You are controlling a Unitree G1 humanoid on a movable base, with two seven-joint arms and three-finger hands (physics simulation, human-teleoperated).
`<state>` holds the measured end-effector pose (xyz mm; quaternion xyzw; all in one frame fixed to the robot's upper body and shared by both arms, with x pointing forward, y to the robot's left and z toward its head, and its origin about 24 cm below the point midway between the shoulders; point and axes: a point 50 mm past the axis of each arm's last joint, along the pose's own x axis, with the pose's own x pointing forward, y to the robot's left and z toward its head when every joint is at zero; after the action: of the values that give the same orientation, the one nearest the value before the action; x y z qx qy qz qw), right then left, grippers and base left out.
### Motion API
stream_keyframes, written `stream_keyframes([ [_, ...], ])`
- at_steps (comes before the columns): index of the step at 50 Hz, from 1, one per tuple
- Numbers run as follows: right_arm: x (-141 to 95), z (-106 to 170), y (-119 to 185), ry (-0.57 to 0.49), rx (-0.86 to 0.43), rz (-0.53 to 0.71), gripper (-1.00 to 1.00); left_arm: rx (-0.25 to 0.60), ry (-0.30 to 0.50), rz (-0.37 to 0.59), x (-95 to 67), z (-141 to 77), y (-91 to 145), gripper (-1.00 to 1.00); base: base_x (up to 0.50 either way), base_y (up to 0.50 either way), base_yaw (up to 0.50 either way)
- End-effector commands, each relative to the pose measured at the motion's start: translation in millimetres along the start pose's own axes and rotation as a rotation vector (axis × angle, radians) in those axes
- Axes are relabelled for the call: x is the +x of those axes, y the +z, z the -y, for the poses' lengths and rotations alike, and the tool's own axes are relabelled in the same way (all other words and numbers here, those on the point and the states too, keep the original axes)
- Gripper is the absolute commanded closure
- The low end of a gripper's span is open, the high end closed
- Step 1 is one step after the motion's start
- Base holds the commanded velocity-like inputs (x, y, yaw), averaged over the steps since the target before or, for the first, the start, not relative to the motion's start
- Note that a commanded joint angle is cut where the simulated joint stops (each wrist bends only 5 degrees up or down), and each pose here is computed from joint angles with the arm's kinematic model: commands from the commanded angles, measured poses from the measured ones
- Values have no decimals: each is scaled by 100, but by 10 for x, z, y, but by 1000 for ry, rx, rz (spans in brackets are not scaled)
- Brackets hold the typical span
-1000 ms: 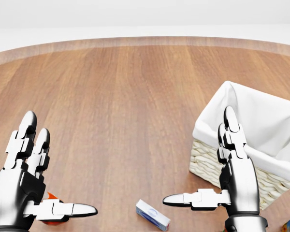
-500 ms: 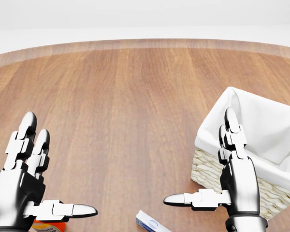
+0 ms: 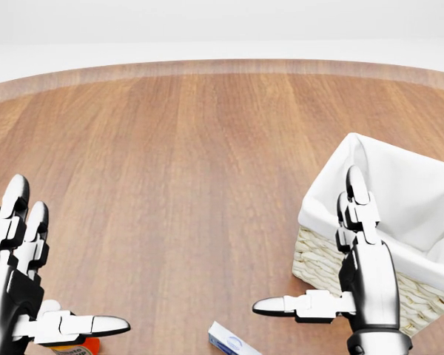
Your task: Pick up the ketchup, and put it in the basket.
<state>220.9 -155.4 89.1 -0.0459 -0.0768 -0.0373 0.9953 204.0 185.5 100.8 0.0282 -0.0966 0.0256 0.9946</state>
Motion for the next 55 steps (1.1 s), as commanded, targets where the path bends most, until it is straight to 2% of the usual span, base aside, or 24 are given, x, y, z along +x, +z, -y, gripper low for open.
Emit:
stream_keyframes([
  [1,-7,10,3,-3,0,1,-100,80,52,-52,-33,-181,-90,-100,0,0,0],
  [8,-7,1,-10,0,-2,-5,-100,114,94,-72,-38,-333,-164,-100,0,0,0],
  [9,-5,2,-7,-1,-3,-3,-100,148,119,-81,-48,-429,-226,-100,0,0,0],
  [15,-9,5,8,-1,-3,3,-100,166,139,-98,-50,-520,-322,-100,0,0,0],
  [16,2,-10,-14,1,-6,-6,-100,212,233,-382,-175,-825,-1001,-100,0,0,0],
  [17,3,-11,-15,1,-7,-6,-100,217,241,-415,-191,-852,-1069,-100,0,0,0],
  [38,5,-15,-34,3,-8,-14,-100,239,273,-527,-203,-940,-1299,-100,0,0,0],
  [55,14,-25,-50,5,-9,-20,-100,235,236,-519,-106,-800,-1325,-100,0,0,0],
])
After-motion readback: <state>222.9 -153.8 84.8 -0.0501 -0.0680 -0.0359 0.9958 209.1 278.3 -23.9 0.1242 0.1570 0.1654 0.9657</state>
